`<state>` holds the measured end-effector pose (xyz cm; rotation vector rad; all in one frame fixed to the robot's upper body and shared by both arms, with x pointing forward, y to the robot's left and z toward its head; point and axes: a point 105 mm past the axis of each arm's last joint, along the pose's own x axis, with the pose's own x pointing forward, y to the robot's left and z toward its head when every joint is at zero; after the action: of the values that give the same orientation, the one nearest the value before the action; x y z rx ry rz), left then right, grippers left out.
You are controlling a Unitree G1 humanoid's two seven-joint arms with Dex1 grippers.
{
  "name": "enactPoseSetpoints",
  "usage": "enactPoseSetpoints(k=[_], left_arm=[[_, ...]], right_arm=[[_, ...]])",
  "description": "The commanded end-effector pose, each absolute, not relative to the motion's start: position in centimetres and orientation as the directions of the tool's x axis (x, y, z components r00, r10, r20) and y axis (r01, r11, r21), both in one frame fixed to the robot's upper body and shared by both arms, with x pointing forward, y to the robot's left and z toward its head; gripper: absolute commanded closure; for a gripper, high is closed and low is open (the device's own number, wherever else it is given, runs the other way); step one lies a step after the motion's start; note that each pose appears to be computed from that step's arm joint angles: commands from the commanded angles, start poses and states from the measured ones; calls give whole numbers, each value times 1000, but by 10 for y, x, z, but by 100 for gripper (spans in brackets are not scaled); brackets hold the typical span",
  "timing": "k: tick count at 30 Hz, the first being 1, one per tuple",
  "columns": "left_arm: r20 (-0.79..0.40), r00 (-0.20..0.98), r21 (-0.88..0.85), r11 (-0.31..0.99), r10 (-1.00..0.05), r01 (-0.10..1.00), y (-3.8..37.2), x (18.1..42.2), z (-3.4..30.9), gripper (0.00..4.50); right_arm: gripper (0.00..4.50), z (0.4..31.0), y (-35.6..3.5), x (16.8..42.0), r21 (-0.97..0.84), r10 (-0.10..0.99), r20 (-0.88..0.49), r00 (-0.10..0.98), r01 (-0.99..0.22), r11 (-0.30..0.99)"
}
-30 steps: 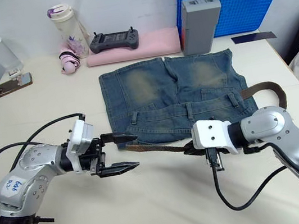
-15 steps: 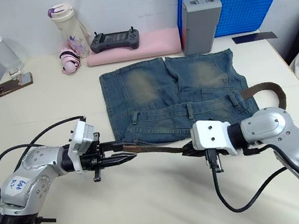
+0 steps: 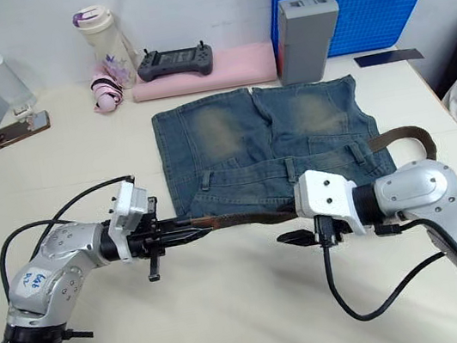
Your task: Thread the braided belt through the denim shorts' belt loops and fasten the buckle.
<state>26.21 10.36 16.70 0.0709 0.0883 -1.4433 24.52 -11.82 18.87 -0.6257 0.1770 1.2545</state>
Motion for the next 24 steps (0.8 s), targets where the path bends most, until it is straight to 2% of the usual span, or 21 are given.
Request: enactPoseSetpoints(k=[1,3,7,11,14,18,21,24], left_arm=[[-28,97,-118,99,-995,988,98,253,171,450],[33,114,-248,102,-993,963,96,250,170,450],[143,139,-441,63,-980,895,89,241,174,450],[202,147,-520,21,-968,854,82,233,183,450],[214,139,-521,7,-967,853,77,230,189,450],[245,142,-526,-8,-959,850,74,230,199,450],[262,157,-541,-10,-952,841,75,232,203,450],[250,165,-546,2,-954,838,75,232,201,450]], right_arm=[[114,223,-119,239,-284,892,-296,341,-923,259],[114,233,-118,227,-168,936,-203,288,-952,257],[114,245,-112,189,113,993,5,116,-987,115],[114,244,-103,163,335,992,121,38,-942,-5],[114,218,-92,162,446,992,90,87,-894,38],[114,195,-84,192,520,959,73,275,-831,198],[114,200,-79,204,571,921,155,358,-793,212],[114,219,-83,215,632,844,308,438,-758,162]])
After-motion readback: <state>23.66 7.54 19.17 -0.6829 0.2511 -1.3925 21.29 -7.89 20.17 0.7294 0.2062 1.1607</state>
